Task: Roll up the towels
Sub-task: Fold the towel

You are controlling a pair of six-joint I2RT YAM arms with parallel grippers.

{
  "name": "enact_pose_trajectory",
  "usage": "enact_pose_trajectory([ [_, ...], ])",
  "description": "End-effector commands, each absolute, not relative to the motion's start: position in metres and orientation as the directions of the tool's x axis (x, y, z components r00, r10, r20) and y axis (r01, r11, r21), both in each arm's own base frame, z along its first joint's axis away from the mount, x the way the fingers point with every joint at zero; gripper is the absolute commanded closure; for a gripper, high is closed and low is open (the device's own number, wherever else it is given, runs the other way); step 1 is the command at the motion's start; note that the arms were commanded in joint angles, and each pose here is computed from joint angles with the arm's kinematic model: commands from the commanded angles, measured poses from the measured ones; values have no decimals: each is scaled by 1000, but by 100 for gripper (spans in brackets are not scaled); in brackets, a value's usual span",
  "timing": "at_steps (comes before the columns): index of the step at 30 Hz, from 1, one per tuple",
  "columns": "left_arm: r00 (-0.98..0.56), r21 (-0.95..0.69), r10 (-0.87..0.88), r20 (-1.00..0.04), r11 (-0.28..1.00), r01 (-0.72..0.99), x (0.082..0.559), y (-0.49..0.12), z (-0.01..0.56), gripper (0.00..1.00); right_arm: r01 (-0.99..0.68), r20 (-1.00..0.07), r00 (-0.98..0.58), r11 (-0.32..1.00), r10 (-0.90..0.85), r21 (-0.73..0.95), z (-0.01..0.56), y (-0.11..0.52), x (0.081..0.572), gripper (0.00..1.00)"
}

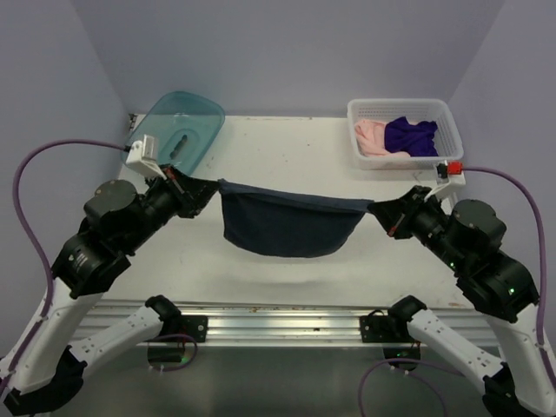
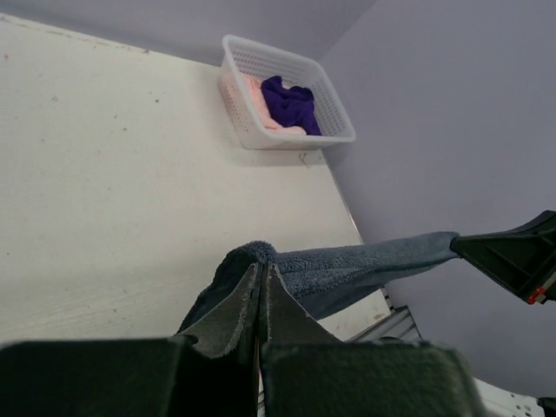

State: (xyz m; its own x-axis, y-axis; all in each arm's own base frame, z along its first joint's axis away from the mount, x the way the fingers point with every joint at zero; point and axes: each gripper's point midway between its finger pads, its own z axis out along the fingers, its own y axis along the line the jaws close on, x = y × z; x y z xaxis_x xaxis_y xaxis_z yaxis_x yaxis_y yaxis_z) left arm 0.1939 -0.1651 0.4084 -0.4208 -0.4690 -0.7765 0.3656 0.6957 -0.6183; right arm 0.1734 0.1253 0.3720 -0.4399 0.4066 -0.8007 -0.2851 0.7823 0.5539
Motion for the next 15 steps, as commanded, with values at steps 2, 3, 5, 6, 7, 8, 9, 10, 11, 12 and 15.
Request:
enact_pose_trajectory([
  [2, -513, -567, -423, -747, 808, 159, 232, -170, 342, 100, -134, -756, -551, 857, 354, 498, 316, 131, 205, 100],
  [3, -535, -529, -400, -744, 842, 107, 246, -173, 325, 100, -96, -753, -566, 880, 337, 466, 305, 131, 217, 100],
  [5, -533, -464, -365, -763, 884, 58, 265, -172, 308, 100, -60, -742, -615, 922, 269, 383, 276, 141, 248, 100],
  [6, -538, -438, -347, -768, 898, 44, 275, -174, 301, 100, -50, -742, -623, 934, 248, 354, 269, 144, 261, 100],
  [7, -559, -388, -299, -773, 920, 45, 294, -182, 284, 100, -41, -713, -674, 954, 193, 297, 244, 152, 280, 100],
  [8, -570, -370, -288, -770, 929, 29, 308, -179, 274, 100, -34, -722, -662, 954, 203, 299, 248, 153, 301, 100],
  [9, -584, -357, -280, -762, 934, 18, 320, -179, 264, 100, -31, -713, -674, 956, 195, 290, 242, 155, 314, 100],
  [10, -606, -324, -245, -757, 946, 22, 340, -183, 243, 100, -29, -700, -691, 961, 180, 276, 232, 157, 329, 100],
  [11, -617, -329, -263, -742, 944, -7, 357, -172, 232, 100, 3, -680, -711, 967, 181, 254, 217, 157, 355, 100],
  [12, -625, -326, -267, -734, 945, -21, 369, -167, 222, 100, 21, -665, -725, 972, 177, 236, 207, 156, 368, 100],
  [15, -686, -303, -275, -674, 949, -82, 411, -155, 174, 100, 50, -634, -754, 978, 171, 204, 179, 159, 411, 100],
])
